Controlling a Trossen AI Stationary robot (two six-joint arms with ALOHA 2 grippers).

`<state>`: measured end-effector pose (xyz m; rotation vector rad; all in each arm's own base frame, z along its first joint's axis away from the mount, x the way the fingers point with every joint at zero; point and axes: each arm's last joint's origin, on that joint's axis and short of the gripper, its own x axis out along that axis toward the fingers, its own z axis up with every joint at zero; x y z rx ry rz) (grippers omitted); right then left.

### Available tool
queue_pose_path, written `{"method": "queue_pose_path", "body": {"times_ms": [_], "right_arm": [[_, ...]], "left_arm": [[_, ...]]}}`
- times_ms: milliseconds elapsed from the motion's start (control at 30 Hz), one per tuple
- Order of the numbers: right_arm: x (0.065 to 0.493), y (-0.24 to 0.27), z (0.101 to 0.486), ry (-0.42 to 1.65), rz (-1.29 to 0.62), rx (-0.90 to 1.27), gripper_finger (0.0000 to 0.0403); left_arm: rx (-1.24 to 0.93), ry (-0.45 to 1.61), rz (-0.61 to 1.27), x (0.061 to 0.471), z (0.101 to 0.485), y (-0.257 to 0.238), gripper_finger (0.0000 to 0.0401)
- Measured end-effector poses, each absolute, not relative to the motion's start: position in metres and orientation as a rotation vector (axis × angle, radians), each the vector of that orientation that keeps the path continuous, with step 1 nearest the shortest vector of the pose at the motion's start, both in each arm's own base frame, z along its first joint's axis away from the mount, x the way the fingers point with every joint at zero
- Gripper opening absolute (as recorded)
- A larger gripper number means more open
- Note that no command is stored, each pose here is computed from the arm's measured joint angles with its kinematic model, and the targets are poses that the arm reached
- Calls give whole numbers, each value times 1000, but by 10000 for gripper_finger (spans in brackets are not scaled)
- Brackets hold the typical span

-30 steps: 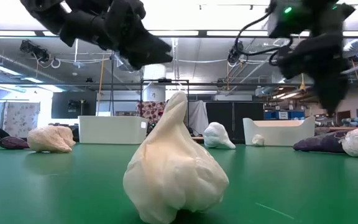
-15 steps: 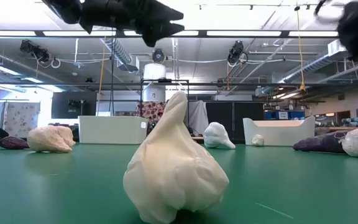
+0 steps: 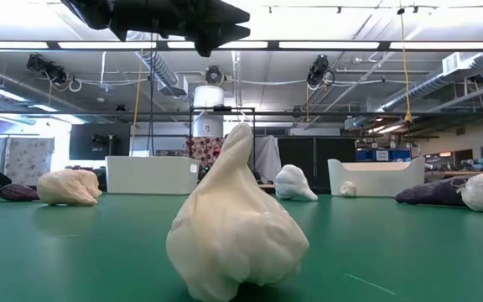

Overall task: Sort produce into baskets
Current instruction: Put the yellow lemon into the right white bin

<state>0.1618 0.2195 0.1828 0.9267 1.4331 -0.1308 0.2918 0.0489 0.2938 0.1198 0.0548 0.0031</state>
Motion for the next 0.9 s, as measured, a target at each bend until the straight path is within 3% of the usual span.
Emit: {"method": "queue_pose_path", "body": {"times_ms": [233,600,900], "right_arm": [[173,238,188,1359,-143,926,280],[198,274,163,1517,-233,878,279],[201,278,175,1517,-379,847,249]], "left_arm": [[123,28,5,292,296,49,253],[162,-20,9,294,308,49,253],[165,-34,10,294,312,49,253]]}}
